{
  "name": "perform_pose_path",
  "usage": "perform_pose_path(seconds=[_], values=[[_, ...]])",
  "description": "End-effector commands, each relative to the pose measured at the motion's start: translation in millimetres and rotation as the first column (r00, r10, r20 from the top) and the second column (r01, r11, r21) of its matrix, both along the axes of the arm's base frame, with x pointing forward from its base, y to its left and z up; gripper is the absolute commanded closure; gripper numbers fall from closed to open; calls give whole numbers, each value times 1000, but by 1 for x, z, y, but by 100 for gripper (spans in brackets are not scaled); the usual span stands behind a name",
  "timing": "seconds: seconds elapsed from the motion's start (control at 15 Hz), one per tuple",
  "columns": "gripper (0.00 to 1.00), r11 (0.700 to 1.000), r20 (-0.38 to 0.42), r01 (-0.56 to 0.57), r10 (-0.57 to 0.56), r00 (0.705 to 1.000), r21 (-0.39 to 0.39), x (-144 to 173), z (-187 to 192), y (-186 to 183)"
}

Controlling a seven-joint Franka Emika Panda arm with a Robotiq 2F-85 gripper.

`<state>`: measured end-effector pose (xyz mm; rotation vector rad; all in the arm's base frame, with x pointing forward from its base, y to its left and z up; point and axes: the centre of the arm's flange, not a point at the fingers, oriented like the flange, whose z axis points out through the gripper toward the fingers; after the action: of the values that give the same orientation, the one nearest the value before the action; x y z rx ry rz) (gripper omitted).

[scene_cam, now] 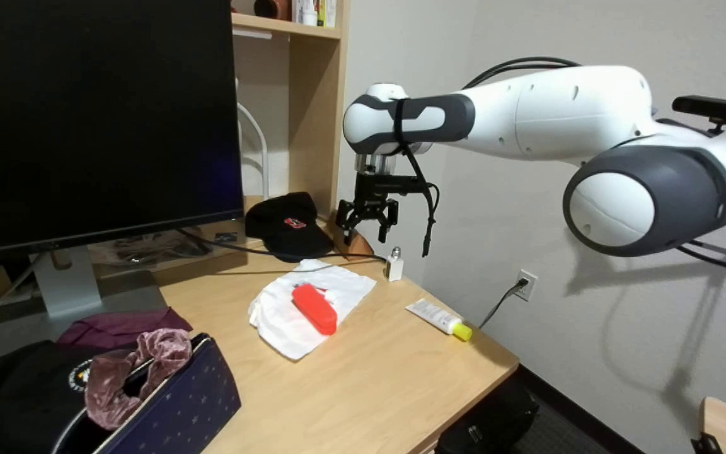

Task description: Change the position of the object and put it horizontally along the table

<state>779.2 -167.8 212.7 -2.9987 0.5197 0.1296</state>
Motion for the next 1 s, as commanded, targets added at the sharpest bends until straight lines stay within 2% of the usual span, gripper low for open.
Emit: perform_pose_path(seconds=[0.0,0.27,0.6,0.87,0.93], values=[[0,1000,-2,-5,5,1000,-2,65,-13,-11],[0,999,4,-24,24,1000,-23,69,-13,-1],[0,987,-39,-61,56,998,-146,78,-14,11],[0,973,-80,-91,75,994,-211,78,-22,16],[25,972,-84,-95,78,993,-213,77,-24,17]])
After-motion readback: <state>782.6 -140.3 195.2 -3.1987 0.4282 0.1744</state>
